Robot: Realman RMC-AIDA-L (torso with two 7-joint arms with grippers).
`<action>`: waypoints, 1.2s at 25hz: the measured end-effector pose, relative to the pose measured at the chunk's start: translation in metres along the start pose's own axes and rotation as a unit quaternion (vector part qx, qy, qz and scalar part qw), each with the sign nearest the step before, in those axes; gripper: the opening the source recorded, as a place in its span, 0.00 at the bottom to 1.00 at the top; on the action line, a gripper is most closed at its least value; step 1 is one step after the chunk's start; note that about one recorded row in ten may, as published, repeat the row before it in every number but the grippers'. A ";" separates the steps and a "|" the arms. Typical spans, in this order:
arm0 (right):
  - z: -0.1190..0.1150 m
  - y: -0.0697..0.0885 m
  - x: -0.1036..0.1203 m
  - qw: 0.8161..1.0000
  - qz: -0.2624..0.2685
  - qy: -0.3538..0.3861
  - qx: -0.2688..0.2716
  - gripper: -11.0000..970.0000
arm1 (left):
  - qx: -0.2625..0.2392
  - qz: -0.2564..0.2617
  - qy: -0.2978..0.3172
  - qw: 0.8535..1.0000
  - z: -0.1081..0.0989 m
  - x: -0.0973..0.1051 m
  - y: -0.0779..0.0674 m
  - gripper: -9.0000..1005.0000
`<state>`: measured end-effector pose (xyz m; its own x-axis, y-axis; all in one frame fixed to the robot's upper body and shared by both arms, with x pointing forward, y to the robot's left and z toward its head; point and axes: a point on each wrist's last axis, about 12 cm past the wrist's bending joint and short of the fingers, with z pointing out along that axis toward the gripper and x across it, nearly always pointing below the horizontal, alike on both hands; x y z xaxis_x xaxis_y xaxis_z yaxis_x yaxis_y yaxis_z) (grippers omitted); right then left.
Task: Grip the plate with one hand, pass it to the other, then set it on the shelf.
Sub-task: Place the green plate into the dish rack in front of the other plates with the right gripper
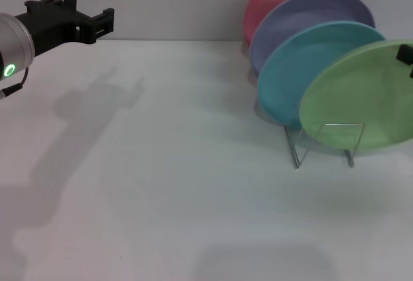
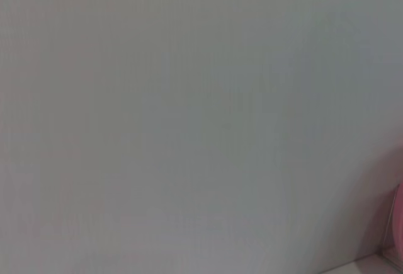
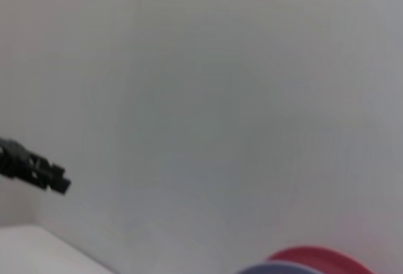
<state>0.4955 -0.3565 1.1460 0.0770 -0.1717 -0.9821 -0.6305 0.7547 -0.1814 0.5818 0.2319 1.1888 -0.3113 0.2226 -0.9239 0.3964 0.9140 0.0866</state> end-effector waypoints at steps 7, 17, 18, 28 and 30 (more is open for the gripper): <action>-0.007 -0.001 -0.004 1.000 0.018 -0.024 -0.005 0.52 | 0.000 0.000 0.003 1.000 0.001 0.001 0.000 0.67; 0.003 -0.004 -0.001 1.000 0.025 -0.013 -0.013 0.55 | -0.001 -0.001 0.004 1.000 0.000 0.003 0.001 0.67; 0.004 -0.004 0.000 0.999 0.026 -0.012 -0.015 0.55 | -0.002 -0.001 0.005 1.000 0.000 0.004 0.001 0.67; 0.024 -0.004 0.012 0.999 0.033 0.021 -0.035 0.58 | -0.003 -0.006 0.007 1.000 -0.001 0.006 0.002 0.67; 0.027 -0.003 0.014 0.998 0.031 0.029 -0.040 0.59 | -0.004 -0.006 0.008 1.000 -0.001 0.006 0.002 0.67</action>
<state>0.5192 -0.3446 1.1313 -0.0074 -0.1641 -0.9864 -0.6922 0.7127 -0.1134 0.5796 0.2358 1.1836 -0.3293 0.2170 -0.9190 0.3865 0.9189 0.0785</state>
